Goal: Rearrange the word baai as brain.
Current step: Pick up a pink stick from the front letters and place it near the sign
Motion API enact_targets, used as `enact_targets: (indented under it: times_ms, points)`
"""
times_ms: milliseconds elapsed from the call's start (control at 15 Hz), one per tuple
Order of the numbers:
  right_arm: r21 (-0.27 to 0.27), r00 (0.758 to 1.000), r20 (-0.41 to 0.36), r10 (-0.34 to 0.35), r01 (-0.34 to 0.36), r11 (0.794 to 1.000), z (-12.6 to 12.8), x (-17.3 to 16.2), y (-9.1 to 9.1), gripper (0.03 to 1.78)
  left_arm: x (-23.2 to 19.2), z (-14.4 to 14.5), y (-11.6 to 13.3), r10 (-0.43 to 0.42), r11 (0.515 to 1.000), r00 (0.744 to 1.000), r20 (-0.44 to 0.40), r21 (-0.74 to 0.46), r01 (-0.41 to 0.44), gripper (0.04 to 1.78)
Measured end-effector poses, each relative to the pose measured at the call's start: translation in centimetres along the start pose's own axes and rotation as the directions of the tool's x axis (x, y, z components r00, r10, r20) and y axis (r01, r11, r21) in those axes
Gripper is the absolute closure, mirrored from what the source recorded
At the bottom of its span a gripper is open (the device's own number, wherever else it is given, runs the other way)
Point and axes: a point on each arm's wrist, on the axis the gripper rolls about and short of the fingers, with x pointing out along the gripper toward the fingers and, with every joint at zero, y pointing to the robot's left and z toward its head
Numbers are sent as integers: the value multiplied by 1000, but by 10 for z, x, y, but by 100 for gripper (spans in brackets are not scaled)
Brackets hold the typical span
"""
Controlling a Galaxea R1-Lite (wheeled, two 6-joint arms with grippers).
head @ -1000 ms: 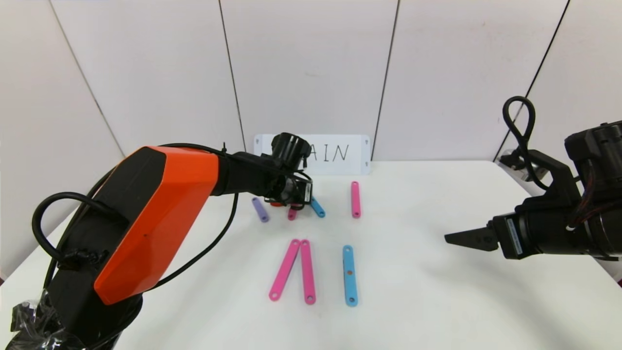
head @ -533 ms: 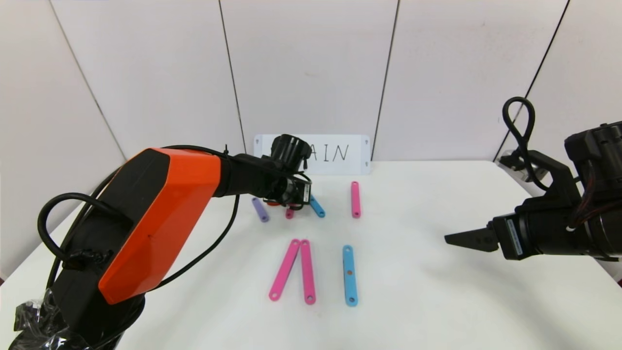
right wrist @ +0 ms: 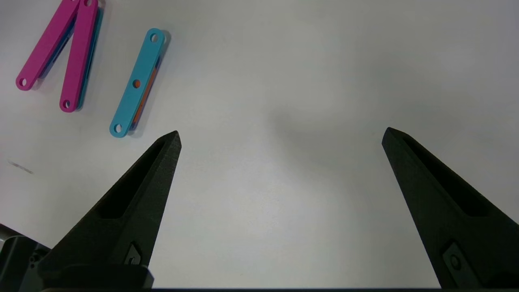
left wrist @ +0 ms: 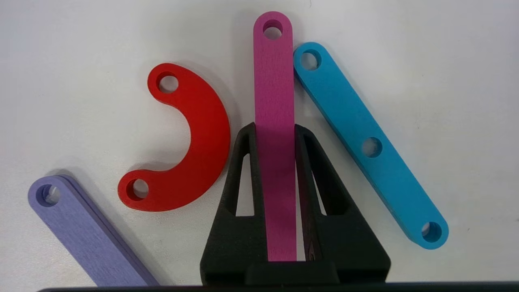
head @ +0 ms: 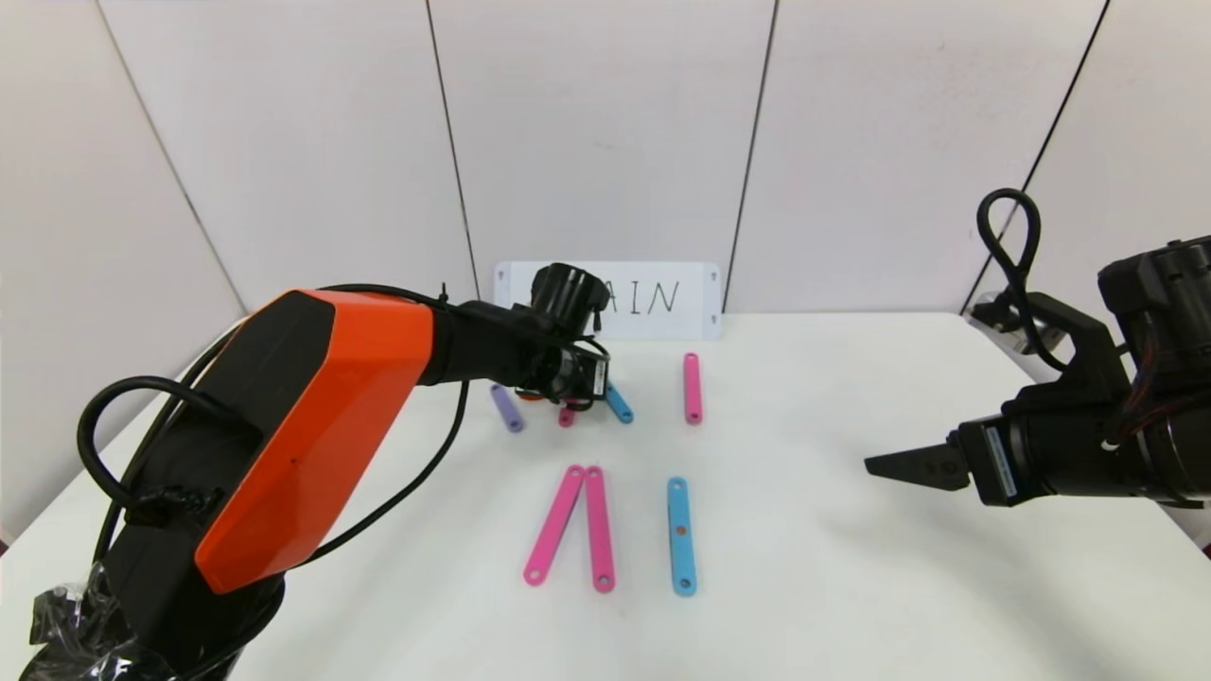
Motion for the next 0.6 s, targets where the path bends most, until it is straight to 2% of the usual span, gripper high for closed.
enact_targets:
  times_ms: [600]
  points:
    - [4, 1000, 1, -3, 3, 1000, 0, 0, -1, 7, -3, -5, -22, -45, 999, 999, 17, 25, 44, 155]
